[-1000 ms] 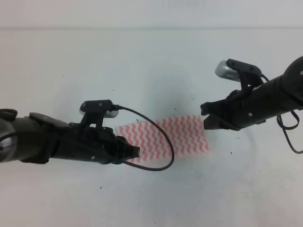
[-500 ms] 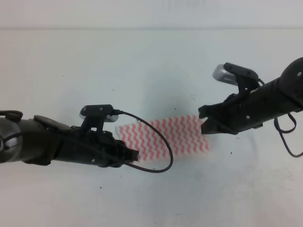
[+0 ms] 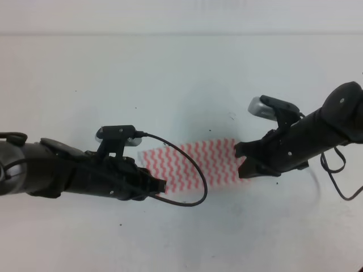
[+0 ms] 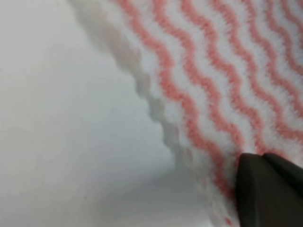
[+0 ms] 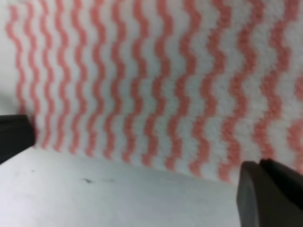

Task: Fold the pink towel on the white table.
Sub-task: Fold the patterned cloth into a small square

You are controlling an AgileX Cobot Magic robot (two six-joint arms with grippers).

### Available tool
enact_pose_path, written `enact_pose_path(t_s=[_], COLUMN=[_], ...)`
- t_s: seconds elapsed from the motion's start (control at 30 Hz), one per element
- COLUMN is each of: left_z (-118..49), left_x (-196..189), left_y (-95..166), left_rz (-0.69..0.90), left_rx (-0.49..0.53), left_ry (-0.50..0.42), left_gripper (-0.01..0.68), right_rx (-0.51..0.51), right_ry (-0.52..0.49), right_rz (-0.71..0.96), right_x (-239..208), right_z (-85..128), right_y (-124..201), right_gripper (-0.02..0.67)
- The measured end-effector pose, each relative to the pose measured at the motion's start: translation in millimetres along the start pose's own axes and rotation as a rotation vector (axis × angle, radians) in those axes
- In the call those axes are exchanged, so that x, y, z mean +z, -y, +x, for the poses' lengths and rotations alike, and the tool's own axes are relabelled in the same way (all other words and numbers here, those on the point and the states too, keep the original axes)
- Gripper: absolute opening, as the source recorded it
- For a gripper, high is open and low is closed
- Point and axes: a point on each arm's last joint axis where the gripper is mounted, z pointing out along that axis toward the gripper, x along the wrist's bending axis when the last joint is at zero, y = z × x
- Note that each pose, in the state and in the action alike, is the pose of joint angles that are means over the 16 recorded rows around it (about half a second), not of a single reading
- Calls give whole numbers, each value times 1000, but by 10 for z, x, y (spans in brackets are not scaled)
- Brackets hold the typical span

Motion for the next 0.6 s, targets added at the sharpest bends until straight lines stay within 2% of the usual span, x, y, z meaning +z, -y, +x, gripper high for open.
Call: enact_pose_path(t_s=[0.27, 0.6], left_z=[0, 0], left_x=[1, 2], left_y=[1, 1], left_rz=[1, 2], left_rx=[3, 4], left_ry=[0, 1], left_gripper=[-5, -5], right_rx=[-2, -37], right_ry=[19, -64], right_rz=[36, -1], right_x=[110, 22], right_z=[-72, 105], right_y=[23, -61], right_gripper=[-18, -18])
